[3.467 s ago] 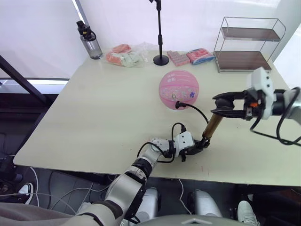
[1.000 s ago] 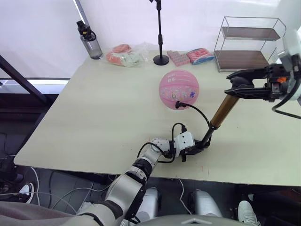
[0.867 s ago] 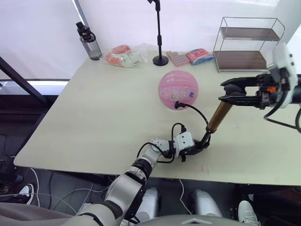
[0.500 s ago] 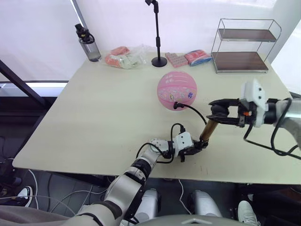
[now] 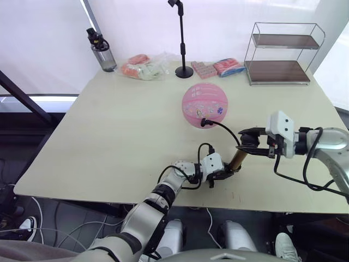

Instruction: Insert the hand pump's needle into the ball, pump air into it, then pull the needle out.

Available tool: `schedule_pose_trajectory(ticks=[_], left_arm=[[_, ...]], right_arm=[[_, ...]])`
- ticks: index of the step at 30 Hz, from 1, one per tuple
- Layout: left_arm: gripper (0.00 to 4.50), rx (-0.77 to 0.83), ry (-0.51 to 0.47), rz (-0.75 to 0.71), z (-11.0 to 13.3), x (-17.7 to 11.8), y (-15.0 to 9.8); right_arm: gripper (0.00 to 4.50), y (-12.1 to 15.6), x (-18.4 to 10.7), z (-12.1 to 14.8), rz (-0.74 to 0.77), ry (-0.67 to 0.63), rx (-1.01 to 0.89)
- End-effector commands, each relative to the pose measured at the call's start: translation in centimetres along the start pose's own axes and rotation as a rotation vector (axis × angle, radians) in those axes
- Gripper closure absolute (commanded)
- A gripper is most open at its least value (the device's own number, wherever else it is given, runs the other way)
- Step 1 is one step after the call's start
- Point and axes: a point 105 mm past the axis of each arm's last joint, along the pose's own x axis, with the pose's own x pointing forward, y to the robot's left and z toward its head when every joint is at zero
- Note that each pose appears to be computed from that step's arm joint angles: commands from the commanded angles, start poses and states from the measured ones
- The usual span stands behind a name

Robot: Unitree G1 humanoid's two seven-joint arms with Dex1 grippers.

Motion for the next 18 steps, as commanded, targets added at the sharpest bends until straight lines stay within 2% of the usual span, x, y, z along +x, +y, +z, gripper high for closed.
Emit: schedule_pose_trajectory(ticks=[1,5,10,18], left_arm=[[3.41,-0.112,0.156,-0.093,-4.8,-0.8,-3.6],[3.41,-0.115,0.155,-0.095,-4.8,-0.7,-3.7],[3.41,-0.114,0.154,-0.092,-4.8,-0.7,-3.7],[3.41,-0.113,0.154,-0.09,-4.7,-0.6,-3.6]], right_arm=[[2.7,-1.8,-3.1,5.2,-0.043,-0.072,-0.075],[2.7,-2.6,-5.2,8.6,-0.055,-0.101,-0.097],[2.7,-2.7,-7.4,11.5,-0.046,-0.112,-0.109],[2.7,-3.0,-8.5,13.2,-0.066,-0.133,-0.102]])
